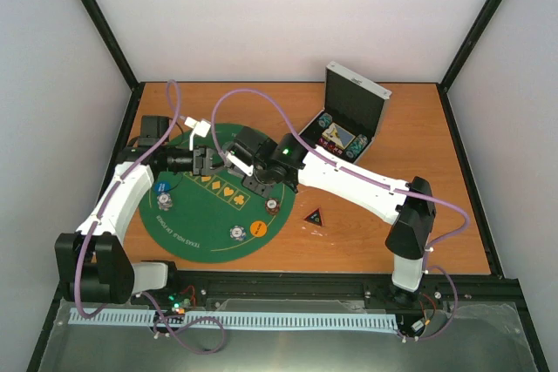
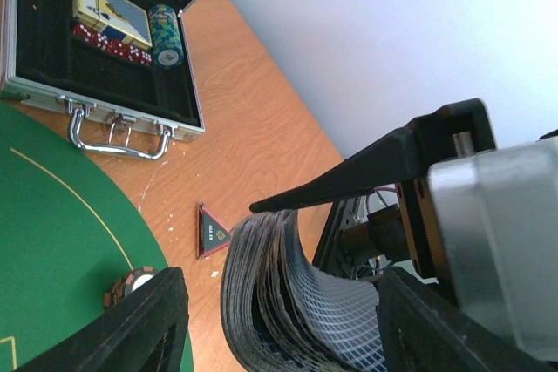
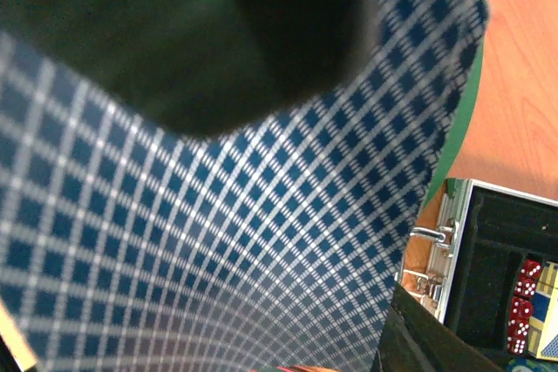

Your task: Distribute texas hold em gaming equipment

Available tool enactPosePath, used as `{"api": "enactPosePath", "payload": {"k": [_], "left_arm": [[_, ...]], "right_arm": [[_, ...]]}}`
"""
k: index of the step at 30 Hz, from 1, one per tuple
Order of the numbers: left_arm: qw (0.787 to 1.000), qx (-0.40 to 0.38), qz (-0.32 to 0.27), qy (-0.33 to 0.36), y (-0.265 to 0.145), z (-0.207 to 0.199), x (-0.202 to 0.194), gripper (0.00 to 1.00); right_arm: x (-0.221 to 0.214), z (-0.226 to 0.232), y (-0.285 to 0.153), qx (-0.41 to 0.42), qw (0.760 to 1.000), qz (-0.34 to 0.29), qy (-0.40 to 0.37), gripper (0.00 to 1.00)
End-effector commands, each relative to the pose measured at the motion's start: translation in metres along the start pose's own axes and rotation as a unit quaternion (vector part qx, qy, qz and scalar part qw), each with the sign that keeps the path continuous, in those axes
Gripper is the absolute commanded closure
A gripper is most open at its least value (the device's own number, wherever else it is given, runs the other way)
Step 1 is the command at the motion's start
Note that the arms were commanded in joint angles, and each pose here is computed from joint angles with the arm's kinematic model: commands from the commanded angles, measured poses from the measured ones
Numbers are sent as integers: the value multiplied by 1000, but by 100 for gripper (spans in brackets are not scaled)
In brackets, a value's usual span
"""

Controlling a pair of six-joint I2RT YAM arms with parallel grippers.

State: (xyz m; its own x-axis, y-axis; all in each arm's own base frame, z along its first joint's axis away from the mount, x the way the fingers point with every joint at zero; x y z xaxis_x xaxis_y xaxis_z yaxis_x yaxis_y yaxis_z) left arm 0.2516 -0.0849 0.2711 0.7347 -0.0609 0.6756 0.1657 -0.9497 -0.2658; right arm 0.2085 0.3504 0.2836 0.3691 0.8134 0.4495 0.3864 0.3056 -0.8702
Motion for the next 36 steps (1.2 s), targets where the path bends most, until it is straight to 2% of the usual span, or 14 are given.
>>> {"api": "enactPosePath", "payload": {"k": [1, 6, 11, 16, 20, 26, 28, 36], "left_arm": [[1000, 3, -3, 14, 0, -4, -4, 39], [1000, 8, -4, 14, 0, -2, -3, 38], [1000, -9, 3, 4, 3, 1, -6, 46], [1000, -8, 16, 17, 9, -2, -12, 48], [1000, 4, 23, 10, 11, 5, -12, 56], [999, -31, 31, 30, 16, -8, -13, 56], [998, -37, 33, 37, 18, -12, -13, 61], [996, -64, 28, 53, 17, -19, -13, 99]], "right_arm": [[14, 3, -3, -16, 999, -25, -14, 54], [17, 5, -3, -27, 999, -27, -26, 54], [18, 10, -4, -49, 997, -28, -50, 53], [20, 6, -4, -84, 994, -30, -68, 53], [23, 9, -6, -100, 990, -33, -96, 53], [27, 2, -12, -143, 983, -40, -107, 52], [29, 3, -14, -139, 983, -49, -106, 52], [31, 5, -18, -140, 982, -61, -112, 52]]}}
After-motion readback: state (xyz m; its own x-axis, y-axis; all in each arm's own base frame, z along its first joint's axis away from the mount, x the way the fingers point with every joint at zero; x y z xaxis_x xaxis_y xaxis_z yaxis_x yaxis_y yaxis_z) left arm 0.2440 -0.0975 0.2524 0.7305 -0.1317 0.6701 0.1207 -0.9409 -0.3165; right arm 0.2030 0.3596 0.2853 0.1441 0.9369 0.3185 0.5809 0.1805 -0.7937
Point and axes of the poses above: each gripper's point midway between its finger pads, its own y axis out along the fingers, its own z axis along the line the jaws close on, x = y × z, the point moved 9 cm from there along -y, back along the fingers, and after that the axes turned 4 degrees about y, right-handed, at the moved point
